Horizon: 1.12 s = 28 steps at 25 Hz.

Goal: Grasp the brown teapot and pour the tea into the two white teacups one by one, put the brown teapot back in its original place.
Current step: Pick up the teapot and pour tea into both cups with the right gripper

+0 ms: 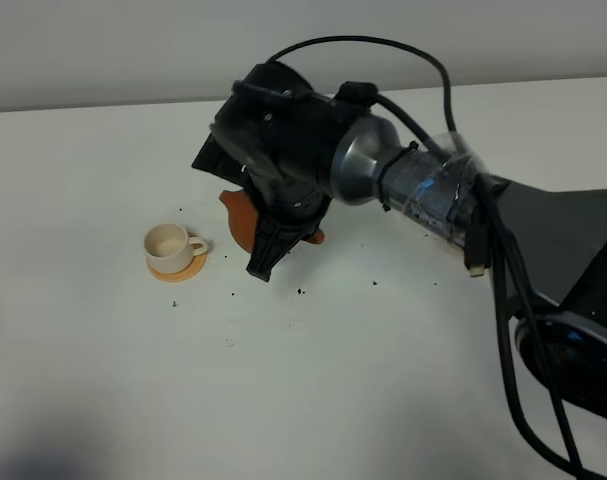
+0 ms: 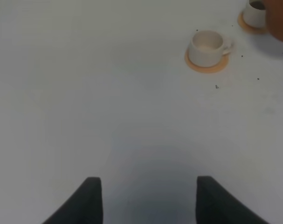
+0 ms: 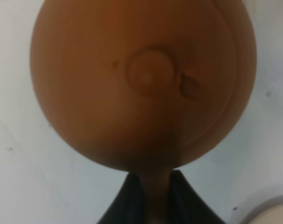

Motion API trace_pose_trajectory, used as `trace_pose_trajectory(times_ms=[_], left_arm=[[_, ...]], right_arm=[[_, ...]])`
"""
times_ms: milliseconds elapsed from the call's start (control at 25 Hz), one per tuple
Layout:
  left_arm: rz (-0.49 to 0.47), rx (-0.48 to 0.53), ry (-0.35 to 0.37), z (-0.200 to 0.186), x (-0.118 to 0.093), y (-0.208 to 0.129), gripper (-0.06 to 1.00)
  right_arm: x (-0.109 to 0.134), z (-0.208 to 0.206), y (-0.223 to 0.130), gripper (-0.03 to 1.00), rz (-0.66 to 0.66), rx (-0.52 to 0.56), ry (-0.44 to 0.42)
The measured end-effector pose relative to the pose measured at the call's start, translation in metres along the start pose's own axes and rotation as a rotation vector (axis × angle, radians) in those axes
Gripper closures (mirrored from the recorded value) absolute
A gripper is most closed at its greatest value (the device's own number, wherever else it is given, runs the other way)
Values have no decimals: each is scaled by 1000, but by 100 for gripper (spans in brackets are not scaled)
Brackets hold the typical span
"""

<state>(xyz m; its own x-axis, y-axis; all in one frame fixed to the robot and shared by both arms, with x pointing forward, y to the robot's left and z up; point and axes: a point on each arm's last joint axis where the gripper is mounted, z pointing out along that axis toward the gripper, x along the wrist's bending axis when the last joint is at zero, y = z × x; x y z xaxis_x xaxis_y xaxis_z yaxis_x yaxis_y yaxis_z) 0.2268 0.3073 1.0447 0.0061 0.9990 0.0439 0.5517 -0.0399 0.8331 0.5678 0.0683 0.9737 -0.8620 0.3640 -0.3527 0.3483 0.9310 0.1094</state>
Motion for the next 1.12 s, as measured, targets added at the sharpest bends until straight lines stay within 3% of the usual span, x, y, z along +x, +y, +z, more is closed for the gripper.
trace_pose_trajectory(times_ms=[400, 920, 1120], left_arm=[[0, 0, 0, 0, 0, 0, 49], [0, 0, 0, 0, 0, 0, 49], [0, 0, 0, 0, 0, 0, 49]], right_arm=[[23, -14, 18, 86, -179, -64, -177], [33, 6, 32, 86, -445, -35, -391], [37, 11, 34, 86, -526, -23, -425]])
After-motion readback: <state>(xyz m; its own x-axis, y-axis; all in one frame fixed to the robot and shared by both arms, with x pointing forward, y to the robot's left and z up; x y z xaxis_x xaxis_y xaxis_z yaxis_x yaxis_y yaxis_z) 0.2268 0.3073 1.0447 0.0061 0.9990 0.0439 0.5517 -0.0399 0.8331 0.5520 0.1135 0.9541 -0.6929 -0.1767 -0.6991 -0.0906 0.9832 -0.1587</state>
